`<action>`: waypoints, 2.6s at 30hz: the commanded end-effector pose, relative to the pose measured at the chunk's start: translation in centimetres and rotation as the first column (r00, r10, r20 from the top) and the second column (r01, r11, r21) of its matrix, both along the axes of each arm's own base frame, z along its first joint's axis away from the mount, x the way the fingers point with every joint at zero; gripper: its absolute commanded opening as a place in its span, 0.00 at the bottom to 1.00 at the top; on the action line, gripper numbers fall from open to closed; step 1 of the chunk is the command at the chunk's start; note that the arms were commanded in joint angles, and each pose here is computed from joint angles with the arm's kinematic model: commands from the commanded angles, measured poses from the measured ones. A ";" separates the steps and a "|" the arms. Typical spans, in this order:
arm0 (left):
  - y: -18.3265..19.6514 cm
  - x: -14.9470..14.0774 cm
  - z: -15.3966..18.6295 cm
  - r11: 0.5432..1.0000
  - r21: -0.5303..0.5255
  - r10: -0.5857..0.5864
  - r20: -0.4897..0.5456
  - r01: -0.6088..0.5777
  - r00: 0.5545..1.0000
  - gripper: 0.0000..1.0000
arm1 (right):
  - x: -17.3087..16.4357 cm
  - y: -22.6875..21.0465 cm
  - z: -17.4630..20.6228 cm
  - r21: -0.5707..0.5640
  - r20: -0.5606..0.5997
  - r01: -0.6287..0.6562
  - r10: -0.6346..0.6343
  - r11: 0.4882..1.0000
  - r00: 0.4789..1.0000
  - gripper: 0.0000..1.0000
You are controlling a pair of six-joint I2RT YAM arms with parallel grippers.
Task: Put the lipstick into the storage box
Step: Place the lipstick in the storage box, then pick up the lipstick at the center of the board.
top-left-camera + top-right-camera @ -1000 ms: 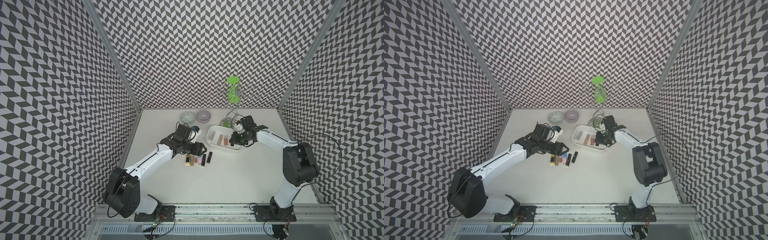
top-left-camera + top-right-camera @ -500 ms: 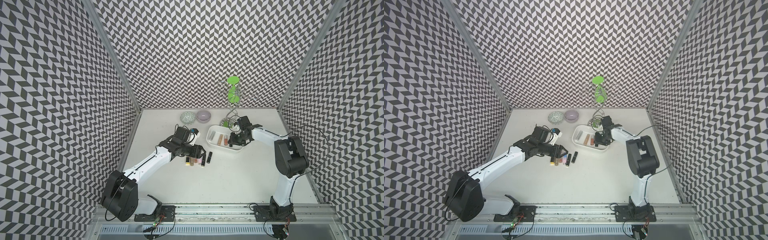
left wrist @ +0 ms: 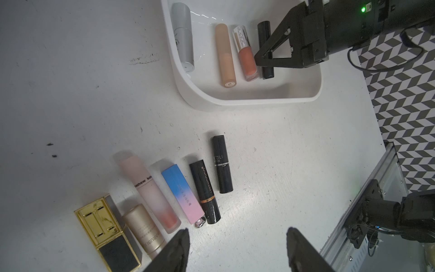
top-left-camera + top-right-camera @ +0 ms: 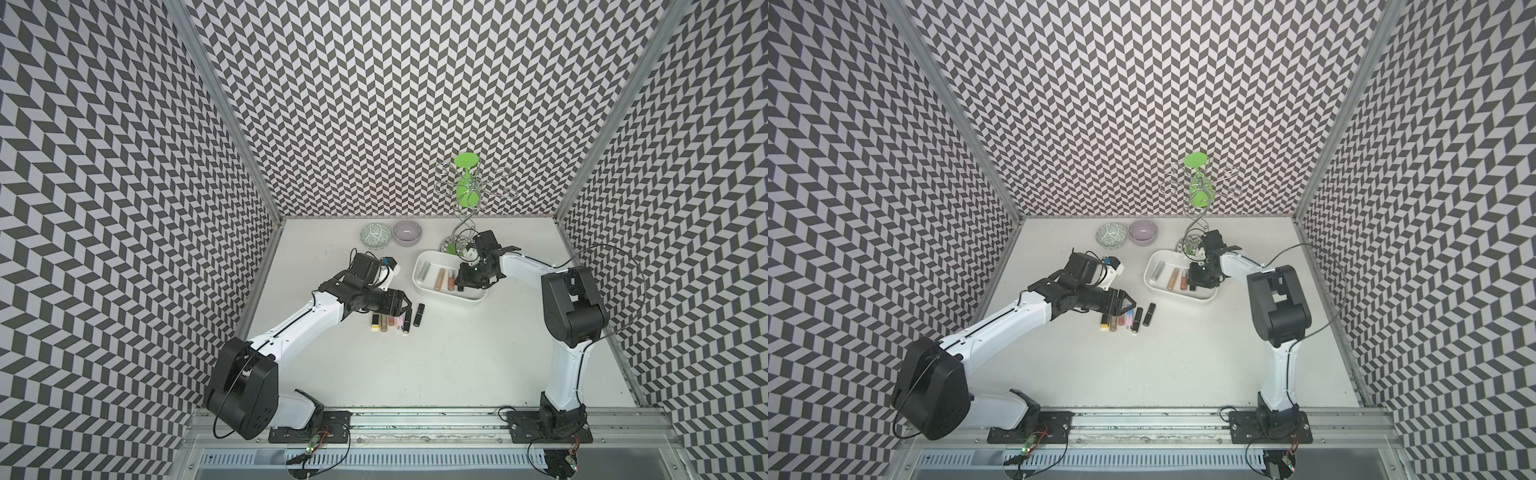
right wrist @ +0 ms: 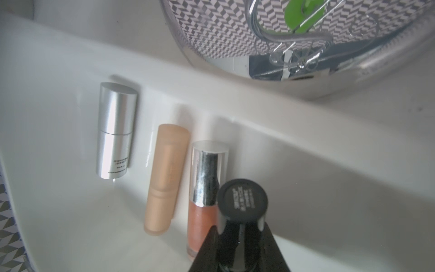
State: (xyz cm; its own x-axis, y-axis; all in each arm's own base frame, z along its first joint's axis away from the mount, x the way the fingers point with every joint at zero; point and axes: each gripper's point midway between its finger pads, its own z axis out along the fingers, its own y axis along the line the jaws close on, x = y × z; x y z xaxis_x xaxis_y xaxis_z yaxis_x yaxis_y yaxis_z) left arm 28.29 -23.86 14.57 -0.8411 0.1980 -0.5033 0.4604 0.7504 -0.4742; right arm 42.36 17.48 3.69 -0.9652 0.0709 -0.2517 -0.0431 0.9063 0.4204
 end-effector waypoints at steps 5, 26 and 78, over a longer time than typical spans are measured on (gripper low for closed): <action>-0.1 0.5 0.6 1.000 -0.012 -0.017 0.014 0.017 1.000 0.69 | 0.9 0.8 0.4 0.051 0.026 -0.002 0.001 0.999 1.000 0.38; 0.5 0.2 0.3 1.000 -0.020 0.004 0.010 -0.004 1.000 0.69 | 1.5 2.6 4.6 0.193 0.077 0.002 -0.018 0.981 0.997 0.45; -7.4 2.1 -9.7 0.919 0.365 -0.142 -0.045 0.149 0.989 0.53 | -10.6 -1.2 14.0 0.174 0.238 -0.052 0.009 0.983 0.971 0.54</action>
State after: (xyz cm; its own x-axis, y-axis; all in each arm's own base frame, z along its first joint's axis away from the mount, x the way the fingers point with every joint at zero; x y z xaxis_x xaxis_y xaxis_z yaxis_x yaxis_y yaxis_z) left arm 30.46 -30.45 4.69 -0.8138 0.4592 -0.3563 0.5449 0.8159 -0.1931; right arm 31.64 16.24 16.84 -0.8981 0.0997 -0.4284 -0.1655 0.8258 0.5391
